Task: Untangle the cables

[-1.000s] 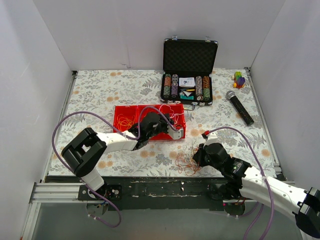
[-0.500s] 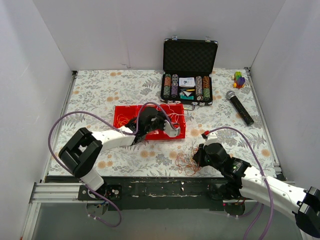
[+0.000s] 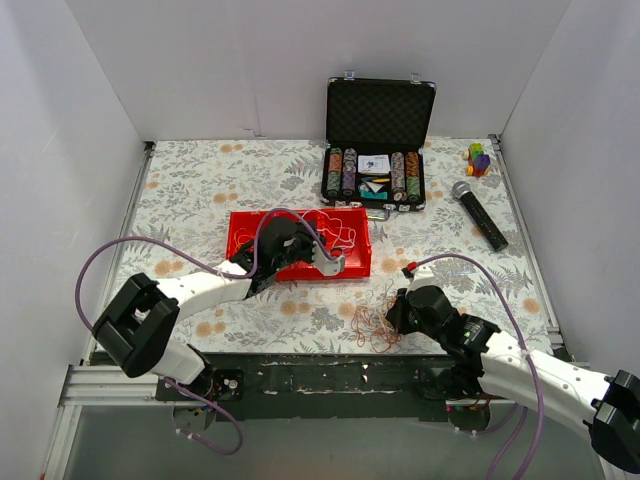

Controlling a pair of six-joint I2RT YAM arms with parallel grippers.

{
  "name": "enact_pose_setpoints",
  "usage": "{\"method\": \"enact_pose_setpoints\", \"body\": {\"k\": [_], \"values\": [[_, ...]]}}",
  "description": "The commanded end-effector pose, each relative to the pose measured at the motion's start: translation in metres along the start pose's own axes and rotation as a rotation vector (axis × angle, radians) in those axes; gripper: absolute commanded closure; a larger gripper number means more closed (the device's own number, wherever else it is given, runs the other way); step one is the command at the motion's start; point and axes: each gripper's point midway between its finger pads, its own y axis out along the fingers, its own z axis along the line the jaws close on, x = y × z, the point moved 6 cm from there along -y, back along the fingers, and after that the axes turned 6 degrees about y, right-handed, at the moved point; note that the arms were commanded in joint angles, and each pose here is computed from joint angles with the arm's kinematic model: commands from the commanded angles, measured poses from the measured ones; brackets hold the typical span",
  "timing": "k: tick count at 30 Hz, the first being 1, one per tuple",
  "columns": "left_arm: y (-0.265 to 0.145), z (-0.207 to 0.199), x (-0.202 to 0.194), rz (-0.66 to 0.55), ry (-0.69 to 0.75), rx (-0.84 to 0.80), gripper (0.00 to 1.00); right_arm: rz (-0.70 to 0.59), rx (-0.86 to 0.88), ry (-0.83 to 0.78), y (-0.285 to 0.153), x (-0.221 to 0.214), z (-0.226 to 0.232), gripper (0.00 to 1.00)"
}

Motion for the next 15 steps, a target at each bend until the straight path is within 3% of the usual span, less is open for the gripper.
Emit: {"method": "enact_pose_setpoints", "body": {"k": [1, 15], "values": [[-0.009, 0.01, 0.002, -0.026, 0.053, 0.036, 1.0, -0.043, 0.027, 0.025, 0.001, 0.01, 0.008, 0.99], [0.042, 0.038, 0.05, -0.216, 0.095, 0.095, 1.0, -0.042, 0.024, 0.023, 0.002, 0.009, 0.007, 0.99]]}}
